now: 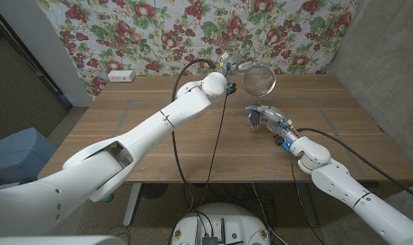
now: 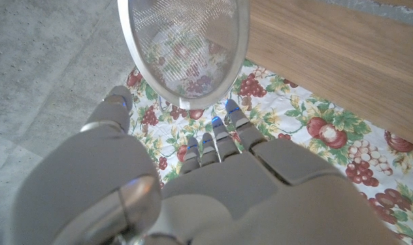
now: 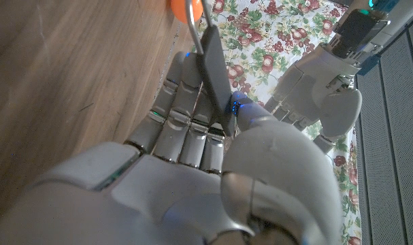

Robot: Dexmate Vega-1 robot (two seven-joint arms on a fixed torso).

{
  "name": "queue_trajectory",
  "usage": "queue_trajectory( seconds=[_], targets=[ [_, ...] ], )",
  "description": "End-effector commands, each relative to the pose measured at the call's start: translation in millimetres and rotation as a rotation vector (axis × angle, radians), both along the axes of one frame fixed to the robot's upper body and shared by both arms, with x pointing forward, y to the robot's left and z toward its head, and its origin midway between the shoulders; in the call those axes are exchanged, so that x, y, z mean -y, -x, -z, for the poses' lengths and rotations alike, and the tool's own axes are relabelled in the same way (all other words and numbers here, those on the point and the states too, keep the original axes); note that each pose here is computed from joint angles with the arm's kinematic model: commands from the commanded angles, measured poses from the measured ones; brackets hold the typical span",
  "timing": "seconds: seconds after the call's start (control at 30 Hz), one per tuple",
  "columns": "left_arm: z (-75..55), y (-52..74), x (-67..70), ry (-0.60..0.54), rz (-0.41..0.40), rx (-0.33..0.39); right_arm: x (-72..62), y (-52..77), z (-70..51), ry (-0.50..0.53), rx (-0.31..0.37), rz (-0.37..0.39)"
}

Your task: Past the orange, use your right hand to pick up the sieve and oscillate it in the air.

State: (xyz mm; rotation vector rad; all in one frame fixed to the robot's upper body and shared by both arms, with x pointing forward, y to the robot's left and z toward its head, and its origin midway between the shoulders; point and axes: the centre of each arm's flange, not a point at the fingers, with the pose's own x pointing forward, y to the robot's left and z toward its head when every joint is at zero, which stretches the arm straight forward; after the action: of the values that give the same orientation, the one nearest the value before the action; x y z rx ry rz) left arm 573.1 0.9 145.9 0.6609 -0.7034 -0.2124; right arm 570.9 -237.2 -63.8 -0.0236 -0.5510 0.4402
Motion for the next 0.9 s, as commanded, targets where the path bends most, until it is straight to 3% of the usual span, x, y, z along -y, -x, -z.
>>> queue_trajectory(
  seconds=[0.03, 0.5, 0.73, 0.9],
  targets=[
    [14.6, 10.9, -32.3, 0.084, 0.003, 0.069, -1.1, -1.9, -2.7, 0.041, -0.028, -0.017],
    [38.0, 19.0, -75.6, 0.197, 0.062, 0.084, 0.4, -6.6, -4.0, 0.094, -0.078, -0.047],
    [50.4, 23.1, -101.9, 0.258, 0.054, 0.110, 3.0, -7.6, -3.9, 0.135, -0.112, -0.072],
    [59.0, 24.6, -120.3, 0.310, 0.043, 0.091, 4.9, -5.2, -8.5, 0.176, -0.118, -0.080]
  ],
)
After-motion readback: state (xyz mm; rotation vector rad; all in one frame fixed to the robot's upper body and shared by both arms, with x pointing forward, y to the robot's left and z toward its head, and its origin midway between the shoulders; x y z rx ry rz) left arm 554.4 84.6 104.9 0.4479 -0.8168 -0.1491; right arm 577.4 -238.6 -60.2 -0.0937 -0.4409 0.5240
